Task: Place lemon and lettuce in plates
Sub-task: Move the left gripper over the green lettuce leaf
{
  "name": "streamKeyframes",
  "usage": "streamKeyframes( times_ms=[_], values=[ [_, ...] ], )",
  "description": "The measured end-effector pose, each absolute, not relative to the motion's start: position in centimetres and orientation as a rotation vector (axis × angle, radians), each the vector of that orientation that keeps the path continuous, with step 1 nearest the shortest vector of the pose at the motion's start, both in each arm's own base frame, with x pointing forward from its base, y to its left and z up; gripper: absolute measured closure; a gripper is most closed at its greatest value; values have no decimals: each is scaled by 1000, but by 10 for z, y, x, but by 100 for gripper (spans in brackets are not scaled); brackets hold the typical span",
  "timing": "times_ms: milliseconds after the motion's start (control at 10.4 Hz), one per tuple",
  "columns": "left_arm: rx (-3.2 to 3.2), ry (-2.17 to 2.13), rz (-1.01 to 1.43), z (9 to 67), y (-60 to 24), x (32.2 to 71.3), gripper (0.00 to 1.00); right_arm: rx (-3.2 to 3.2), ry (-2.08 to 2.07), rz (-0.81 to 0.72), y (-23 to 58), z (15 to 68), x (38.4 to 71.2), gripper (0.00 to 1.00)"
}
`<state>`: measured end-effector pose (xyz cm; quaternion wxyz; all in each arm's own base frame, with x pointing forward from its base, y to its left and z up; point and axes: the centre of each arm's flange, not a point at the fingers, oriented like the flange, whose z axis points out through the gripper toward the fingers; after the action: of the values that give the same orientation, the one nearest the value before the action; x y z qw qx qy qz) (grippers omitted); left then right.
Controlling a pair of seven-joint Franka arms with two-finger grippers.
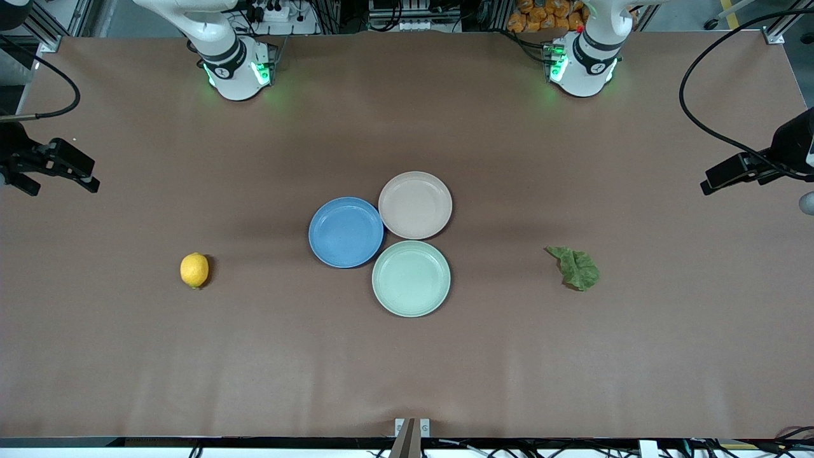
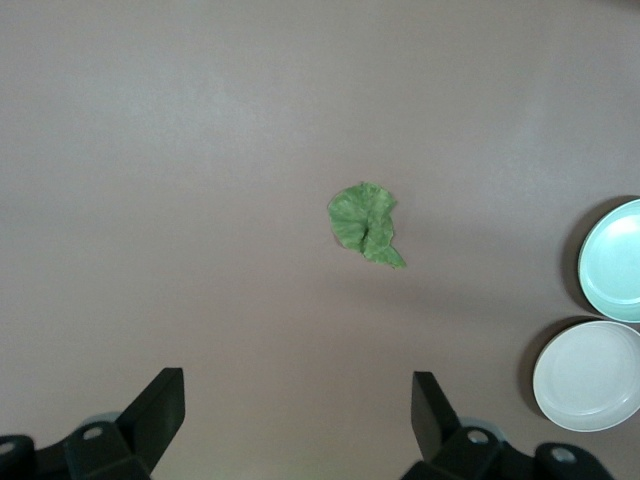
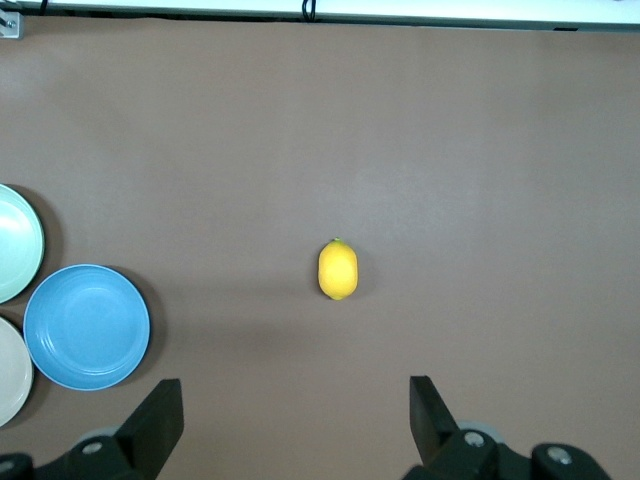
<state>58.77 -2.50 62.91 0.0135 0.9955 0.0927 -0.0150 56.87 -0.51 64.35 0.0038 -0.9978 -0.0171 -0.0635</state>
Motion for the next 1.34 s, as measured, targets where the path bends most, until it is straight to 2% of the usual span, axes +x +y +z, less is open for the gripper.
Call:
streamKeyframes(
  times_ms=[671,863,1342],
  values=[
    [3112,229,-76,619,-25,591,0,-3127,-54,-192,-5,643,570,0],
    [3113,177,-193,567,-39,611,0,-3128,-61,-153,-2,641,567,0],
    [3089,155,-358,373,-54,678,0,-3130,-64,-41,-2,636,559,0]
  ],
)
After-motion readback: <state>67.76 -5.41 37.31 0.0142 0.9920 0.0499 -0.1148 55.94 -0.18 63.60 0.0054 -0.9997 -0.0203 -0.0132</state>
